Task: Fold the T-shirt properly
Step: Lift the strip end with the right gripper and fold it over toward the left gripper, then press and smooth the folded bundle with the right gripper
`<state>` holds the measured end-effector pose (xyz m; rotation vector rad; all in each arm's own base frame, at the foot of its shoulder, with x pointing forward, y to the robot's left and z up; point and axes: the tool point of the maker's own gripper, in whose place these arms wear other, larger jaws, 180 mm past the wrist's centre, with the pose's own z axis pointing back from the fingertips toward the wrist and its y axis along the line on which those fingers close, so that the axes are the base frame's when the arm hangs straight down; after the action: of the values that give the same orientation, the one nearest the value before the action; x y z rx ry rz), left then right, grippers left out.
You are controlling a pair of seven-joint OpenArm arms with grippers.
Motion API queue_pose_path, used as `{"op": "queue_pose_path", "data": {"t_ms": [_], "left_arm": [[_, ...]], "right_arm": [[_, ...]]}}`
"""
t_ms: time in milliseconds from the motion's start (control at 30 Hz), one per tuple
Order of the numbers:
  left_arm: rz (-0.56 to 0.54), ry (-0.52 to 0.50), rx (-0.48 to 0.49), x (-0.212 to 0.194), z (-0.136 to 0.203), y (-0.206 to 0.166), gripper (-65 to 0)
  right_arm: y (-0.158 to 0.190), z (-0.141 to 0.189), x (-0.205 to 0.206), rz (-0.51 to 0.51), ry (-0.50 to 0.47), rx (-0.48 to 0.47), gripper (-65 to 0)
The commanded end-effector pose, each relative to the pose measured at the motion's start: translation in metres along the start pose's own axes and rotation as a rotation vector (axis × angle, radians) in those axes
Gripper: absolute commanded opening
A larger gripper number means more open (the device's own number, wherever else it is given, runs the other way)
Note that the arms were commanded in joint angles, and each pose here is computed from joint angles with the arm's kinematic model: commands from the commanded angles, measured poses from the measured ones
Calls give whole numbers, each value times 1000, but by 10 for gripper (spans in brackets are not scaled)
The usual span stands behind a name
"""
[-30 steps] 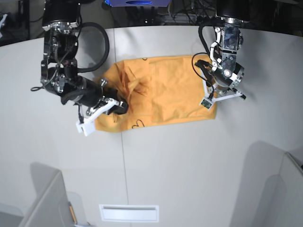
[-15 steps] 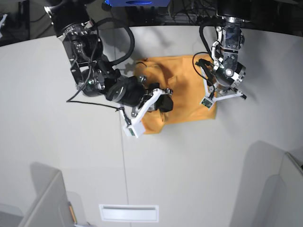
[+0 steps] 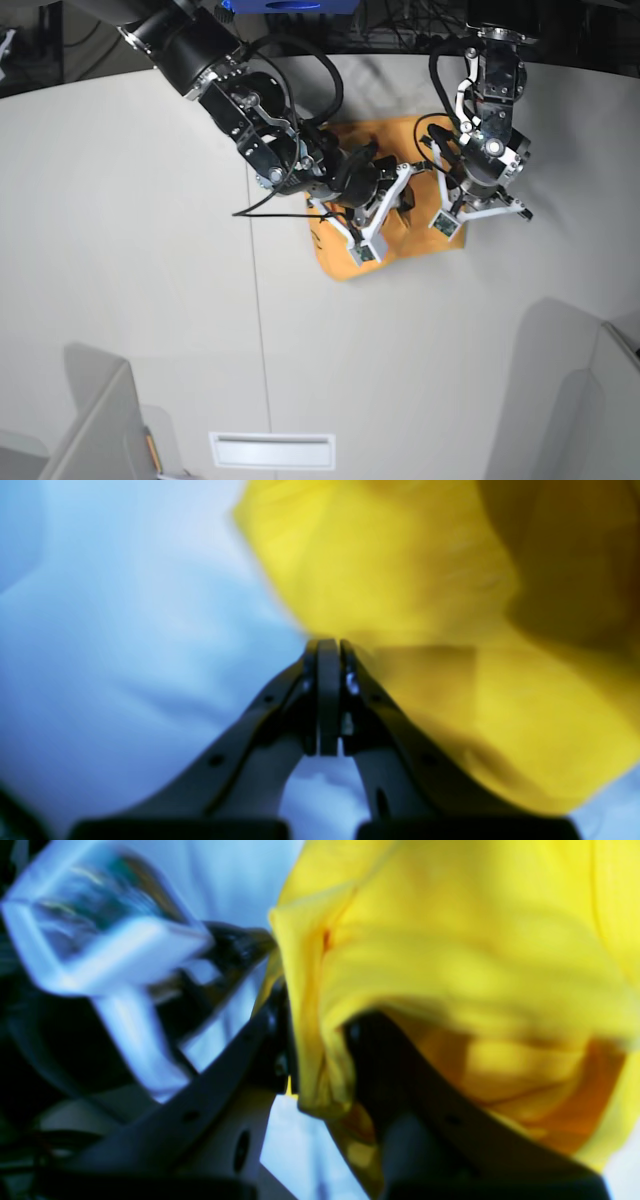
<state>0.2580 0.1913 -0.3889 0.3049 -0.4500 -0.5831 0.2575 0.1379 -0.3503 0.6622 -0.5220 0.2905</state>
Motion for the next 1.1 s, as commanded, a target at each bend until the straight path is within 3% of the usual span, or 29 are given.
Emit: {"op": "queue_pose_path", "data": {"t_ms": [0, 167, 433, 567, 633, 767, 867, 967, 1067], "left_arm": [[0, -35, 68, 7, 11, 25, -650], [134, 120, 214, -48, 28, 90, -650], [288, 234, 399, -113, 58, 167, -650], [360, 296, 455, -146, 68, 193, -650], [386, 321, 476, -159, 73, 202, -650], [444, 387, 490, -189, 76, 213, -650], [482, 411, 493, -202, 78, 215, -650], [480, 417, 503, -204, 80, 218, -650], [468, 430, 509, -208, 83, 220, -650]], "right_arm": [[11, 1, 22, 28, -68, 25, -650], [5, -27, 15, 75, -2, -17, -650], [17, -48, 8, 70, 40, -16, -636], [19, -54, 2, 100, 62, -22, -297], [21, -53, 6, 102, 53, -17, -195], [24, -52, 12, 118, 43, -14, -239], [45, -53, 6, 212, 61, 13, -279], [66, -56, -7, 330, 84, 42, -281], [69, -56, -2, 358, 75, 21, -281]]}}
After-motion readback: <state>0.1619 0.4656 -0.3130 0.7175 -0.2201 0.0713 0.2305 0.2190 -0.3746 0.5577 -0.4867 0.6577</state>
